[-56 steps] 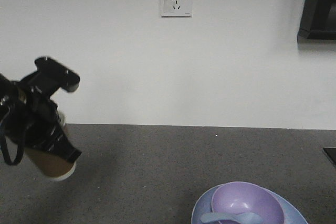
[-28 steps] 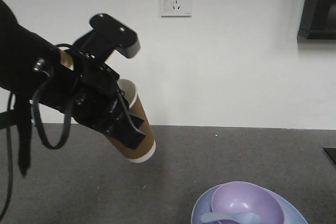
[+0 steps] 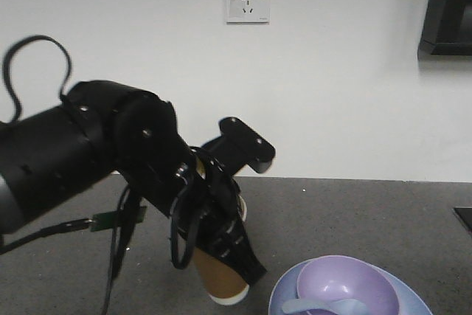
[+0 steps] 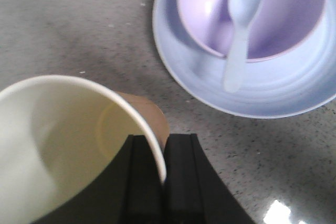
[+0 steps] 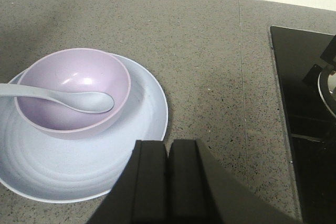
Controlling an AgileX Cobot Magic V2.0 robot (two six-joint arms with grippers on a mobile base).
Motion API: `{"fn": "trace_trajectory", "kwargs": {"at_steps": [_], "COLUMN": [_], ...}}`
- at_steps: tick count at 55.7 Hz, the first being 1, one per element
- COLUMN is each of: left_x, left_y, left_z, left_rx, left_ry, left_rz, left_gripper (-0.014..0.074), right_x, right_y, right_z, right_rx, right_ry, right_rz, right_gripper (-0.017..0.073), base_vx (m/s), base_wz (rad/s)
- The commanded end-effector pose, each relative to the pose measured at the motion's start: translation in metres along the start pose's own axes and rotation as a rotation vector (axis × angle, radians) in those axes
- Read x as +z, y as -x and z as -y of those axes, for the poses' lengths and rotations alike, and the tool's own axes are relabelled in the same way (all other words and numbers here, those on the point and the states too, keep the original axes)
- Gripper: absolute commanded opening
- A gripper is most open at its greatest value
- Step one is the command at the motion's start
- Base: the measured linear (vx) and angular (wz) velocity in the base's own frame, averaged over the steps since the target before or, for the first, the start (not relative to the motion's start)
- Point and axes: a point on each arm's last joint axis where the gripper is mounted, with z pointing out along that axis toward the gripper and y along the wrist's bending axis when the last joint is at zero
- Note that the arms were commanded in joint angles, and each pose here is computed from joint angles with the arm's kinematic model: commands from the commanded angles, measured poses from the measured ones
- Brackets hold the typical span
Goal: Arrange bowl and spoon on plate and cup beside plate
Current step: 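Carry the cup beside the plate and lower it onto the counter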
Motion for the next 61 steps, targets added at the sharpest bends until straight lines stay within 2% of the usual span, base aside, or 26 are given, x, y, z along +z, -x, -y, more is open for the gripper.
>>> {"fn": "trace_trajectory", "kwargs": {"at_steps": [1,25,34,42,56,61], "left_x": [-0.017,0.005,0.009,0.01,0.01,0.01], "left_y": [0.011,0.012,0.012,0.012,0.012,0.012], "left_z": [0.005,0.006,0.005,0.005,0.005,0.005], "left_rx": [0.015,0.009,0.009,0.008,0.008,0.008], "left_ry": [0.027,0.018,0.017,0.016,0.016,0.016], "left_rz": [0.096,0.06,0.054,0.05,0.05,0.049], "left_gripper": [0.0,0.0005,0.0042,0.0133,0.0376,0.0435], "right_x": [-0.005,-0.005,-0.005,-0.005,-0.005,-0.005], "right_y": [0.013,0.013,0.013,0.013,0.013,0.013], "right_z": [0.002,0.002,0.002,0.002,0.002,0.002], "right_rx": [-0.008,-0.008,-0.008,-0.008,-0.008,-0.008], "right_ry": [-0.021,-0.021,-0.021,-0.021,-0.021,-0.021], "right_rz": [0.094,0.094,0.094,0.094,0.094,0.094], "right_gripper": [-0.0009,-0.0009,-0.0009,-0.0009,-0.0009,-0.0009], "base_vx": [0.0,0.0,0.0,0.0,0.0,0.0], "base_wz": [0.0,0.0,0.0,0.0,0.0,0.0]}}
